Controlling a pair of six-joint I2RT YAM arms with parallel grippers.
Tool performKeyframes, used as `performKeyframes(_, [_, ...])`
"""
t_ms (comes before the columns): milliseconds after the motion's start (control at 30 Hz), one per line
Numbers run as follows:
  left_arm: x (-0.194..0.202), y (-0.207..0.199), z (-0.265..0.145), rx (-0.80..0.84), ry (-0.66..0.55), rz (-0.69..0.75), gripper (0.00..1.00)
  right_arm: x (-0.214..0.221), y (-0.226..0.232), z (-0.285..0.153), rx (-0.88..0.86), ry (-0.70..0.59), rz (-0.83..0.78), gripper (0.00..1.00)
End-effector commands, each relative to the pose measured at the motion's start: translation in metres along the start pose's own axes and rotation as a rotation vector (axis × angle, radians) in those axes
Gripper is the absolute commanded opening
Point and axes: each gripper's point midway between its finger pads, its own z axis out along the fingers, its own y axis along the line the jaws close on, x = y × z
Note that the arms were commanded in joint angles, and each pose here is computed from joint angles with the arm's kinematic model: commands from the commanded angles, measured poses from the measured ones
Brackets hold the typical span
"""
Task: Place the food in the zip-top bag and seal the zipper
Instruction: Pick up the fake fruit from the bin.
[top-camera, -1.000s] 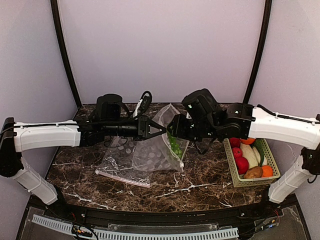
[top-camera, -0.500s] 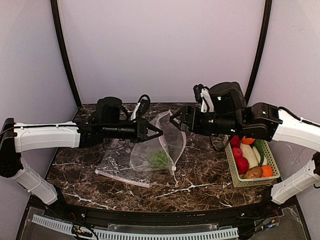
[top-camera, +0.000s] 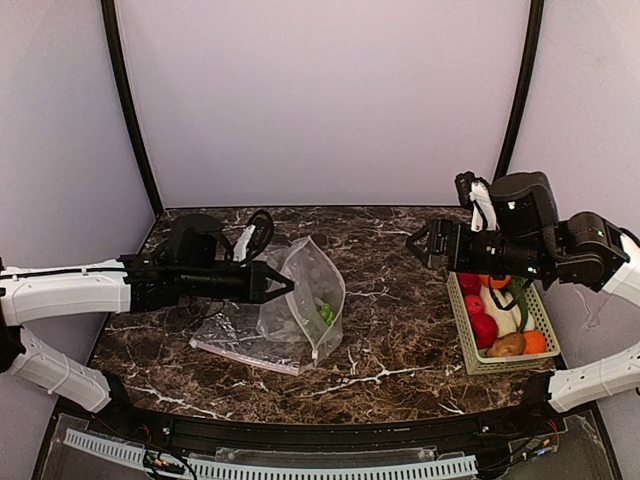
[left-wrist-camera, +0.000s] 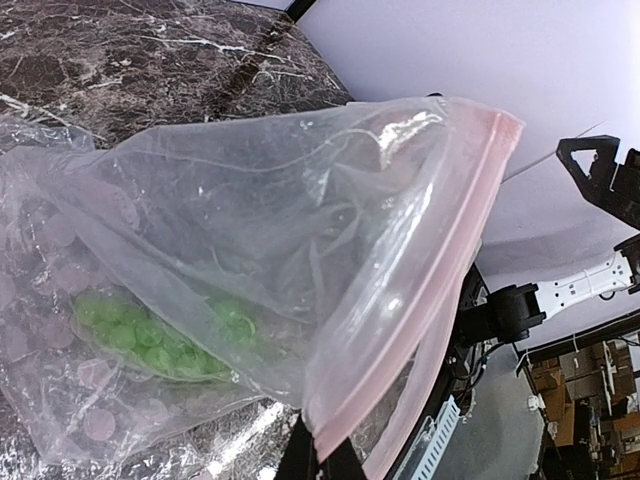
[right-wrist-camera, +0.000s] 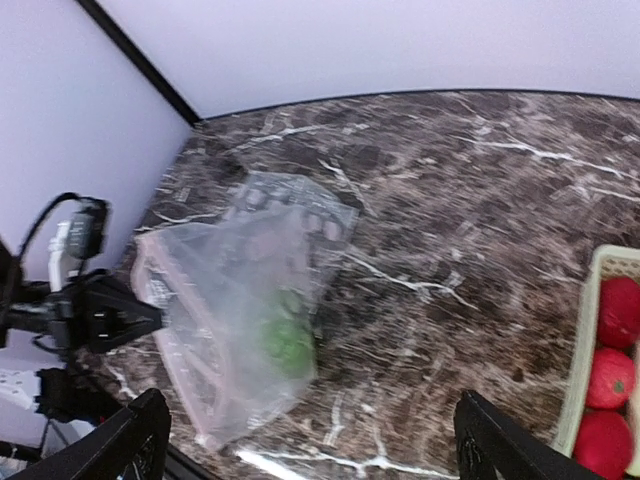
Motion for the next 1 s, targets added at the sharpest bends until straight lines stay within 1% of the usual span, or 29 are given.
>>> performKeyframes(0, [0.013,0.020,-0.008,-0.069,0.011,0.007,0.01,0.033,-0.080,0.000,0.310,0.148,-0.033,0.98])
performKeyframes(100, [0.021,0.026,-0.010,-0.080,0.014,-0.031,0.01,0.047,-0.120,0.002,0.440,0.207,0.020,0.98])
performKeyframes(200, [0.028,0.032,-0.011,-0.085,0.005,-0.071,0.01,0.060,-0.153,0.002,0.509,0.232,0.101,0.98])
performKeyframes(333, [0.029,0.032,-0.017,-0.077,-0.014,-0.092,0.01,0.064,-0.184,0.004,0.528,0.211,0.213,0.98])
performKeyframes(467, [0.032,0.035,-0.020,-0.095,-0.007,-0.095,0.01,0.059,-0.213,0.005,0.560,0.175,0.280,0.99])
performKeyframes(700, [0.035,0.039,-0.022,-0.109,-0.006,-0.103,0.01,0.042,-0.257,0.019,0.617,0.112,0.341,0.99])
performKeyframes(967, [0.037,0.040,-0.027,-0.116,-0.014,-0.113,0.01,0.024,-0.308,0.024,0.773,0.105,0.336,0.99])
